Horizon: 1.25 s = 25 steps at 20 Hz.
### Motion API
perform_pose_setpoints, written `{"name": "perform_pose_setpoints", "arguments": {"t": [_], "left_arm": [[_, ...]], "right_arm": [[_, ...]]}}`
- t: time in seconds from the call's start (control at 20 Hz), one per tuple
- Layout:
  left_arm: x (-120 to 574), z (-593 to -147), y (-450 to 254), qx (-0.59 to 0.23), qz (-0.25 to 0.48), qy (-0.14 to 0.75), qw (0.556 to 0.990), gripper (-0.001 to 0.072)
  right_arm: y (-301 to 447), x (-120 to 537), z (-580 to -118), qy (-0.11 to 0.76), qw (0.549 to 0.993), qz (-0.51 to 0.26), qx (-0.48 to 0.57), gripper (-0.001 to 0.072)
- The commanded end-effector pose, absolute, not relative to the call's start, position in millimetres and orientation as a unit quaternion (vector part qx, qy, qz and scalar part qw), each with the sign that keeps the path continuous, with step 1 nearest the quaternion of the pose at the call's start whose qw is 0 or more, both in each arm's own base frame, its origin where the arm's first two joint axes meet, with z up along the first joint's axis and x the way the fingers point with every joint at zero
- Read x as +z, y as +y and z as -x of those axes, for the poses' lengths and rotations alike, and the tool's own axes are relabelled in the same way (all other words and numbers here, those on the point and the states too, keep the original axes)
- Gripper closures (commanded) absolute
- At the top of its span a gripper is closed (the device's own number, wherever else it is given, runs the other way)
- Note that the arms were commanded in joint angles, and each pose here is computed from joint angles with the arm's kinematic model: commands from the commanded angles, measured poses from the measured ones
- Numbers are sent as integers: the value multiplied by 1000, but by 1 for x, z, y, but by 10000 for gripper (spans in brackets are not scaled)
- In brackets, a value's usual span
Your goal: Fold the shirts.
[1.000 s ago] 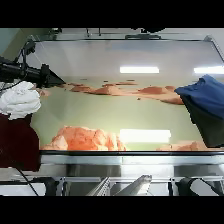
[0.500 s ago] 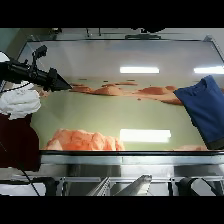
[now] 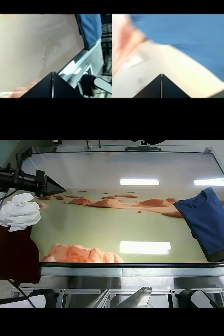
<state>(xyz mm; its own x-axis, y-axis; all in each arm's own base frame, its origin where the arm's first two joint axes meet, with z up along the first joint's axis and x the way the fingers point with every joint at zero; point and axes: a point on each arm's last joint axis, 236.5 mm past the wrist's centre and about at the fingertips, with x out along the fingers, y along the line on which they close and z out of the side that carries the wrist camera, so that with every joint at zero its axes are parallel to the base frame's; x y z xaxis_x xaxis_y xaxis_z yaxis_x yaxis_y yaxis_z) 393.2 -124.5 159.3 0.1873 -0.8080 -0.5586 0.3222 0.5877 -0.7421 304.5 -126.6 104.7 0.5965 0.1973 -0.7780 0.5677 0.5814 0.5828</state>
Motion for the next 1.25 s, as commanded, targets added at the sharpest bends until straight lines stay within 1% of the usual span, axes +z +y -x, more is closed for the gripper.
{"name": "perform_pose_setpoints", "arguments": {"t": [0.0,0.1,0.2,0.3,0.4,0.55,0.65,0.85,1.2], "left_arm": [[189,-367,-126,-370,172,487,772,707],[205,-342,-142,-378,161,467,783,707],[196,-306,-158,-383,167,470,778,707],[169,-265,-172,-381,182,487,764,707],[137,-232,-181,-369,204,498,757,707],[105,-197,-186,-360,223,517,744,706],[97,-186,-185,-356,227,518,744,706],[103,-180,-185,-356,225,497,759,706],[105,-179,-185,-355,227,494,760,706]], "right_arm": [[-58,143,-320,419,821,-388,-1,697],[-7,143,-316,425,837,-341,58,697],[49,126,-298,446,832,-310,117,697],[97,97,-271,469,819,-287,168,697],[127,71,-247,482,809,-270,200,697],[143,58,-235,498,797,-263,218,697],[145,60,-236,496,796,-267,221,696],[147,58,-231,505,790,-268,223,696],[147,58,-231,505,790,-268,223,697]]}}
